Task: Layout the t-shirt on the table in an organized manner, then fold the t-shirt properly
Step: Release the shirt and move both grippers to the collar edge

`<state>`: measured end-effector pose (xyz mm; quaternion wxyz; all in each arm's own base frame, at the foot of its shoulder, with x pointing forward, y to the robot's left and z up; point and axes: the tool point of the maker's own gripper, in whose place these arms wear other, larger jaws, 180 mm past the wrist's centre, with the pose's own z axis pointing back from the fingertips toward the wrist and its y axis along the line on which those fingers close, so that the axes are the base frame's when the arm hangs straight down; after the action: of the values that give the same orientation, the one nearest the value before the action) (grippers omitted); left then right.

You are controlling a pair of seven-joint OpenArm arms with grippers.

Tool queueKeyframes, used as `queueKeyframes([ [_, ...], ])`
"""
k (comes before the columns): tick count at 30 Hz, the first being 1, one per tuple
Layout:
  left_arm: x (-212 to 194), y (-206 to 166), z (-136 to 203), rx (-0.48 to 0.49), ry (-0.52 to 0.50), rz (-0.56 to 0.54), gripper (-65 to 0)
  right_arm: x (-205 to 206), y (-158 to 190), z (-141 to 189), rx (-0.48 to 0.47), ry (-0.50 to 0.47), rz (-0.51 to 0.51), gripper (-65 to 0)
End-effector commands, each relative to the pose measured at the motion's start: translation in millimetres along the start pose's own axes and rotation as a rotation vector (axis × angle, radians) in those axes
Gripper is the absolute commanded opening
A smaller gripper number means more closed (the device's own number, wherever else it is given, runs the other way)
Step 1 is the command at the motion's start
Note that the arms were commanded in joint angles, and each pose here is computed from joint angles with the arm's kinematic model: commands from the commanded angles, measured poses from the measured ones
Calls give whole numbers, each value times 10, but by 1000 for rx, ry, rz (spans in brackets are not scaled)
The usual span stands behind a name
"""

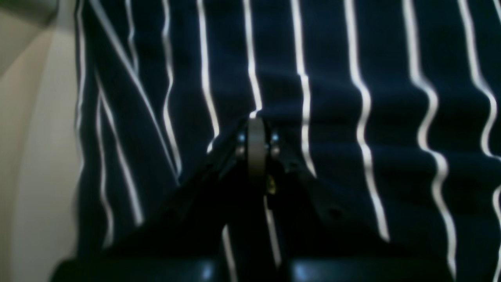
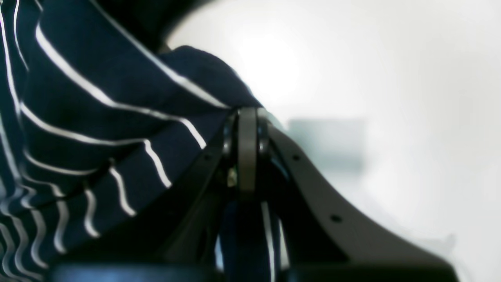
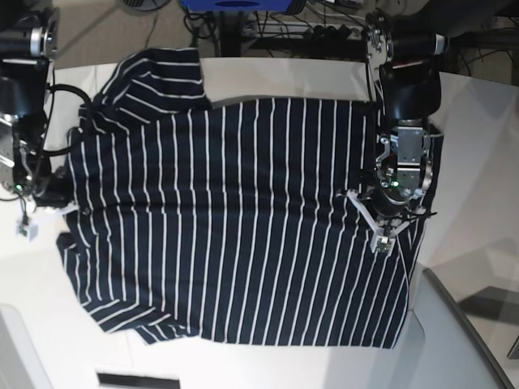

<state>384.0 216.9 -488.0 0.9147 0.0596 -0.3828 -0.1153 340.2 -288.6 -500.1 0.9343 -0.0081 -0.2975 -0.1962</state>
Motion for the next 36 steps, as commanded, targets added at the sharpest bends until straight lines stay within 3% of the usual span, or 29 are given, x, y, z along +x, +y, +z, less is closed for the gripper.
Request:
queueKeyframes([
  [1, -52, -49, -51, -23, 55, -6, -650, -29, -39, -31, -23, 29, 25, -648],
  [6, 198, -29, -228, 2, -4, 45, -650, 234, -24, -149, -45, -43, 74, -648],
  [13, 862, 6, -319, 15, -128, 76, -650, 744, -147, -156, -84, -186, 79, -648],
  [17, 1346, 155, -211, 59, -222, 64, -650, 1188, -232, 54, -78, -301, 99, -648],
  [22, 1619, 398, 140, 115, -293, 116, -650, 1390, -308, 524, -43, -418, 75, -641],
  [26, 1554, 509, 525, 113, -301, 126, -650, 1292, -252, 918, -6, -458, 77, -639],
  [31, 898, 518, 1086, 164, -247, 30, -650, 681, -80, 1400, 47, -412, 102, -572],
  [36, 293, 475, 1204, 156, -137, -8, -650, 118, -17, 1461, 66, -327, 91, -552],
])
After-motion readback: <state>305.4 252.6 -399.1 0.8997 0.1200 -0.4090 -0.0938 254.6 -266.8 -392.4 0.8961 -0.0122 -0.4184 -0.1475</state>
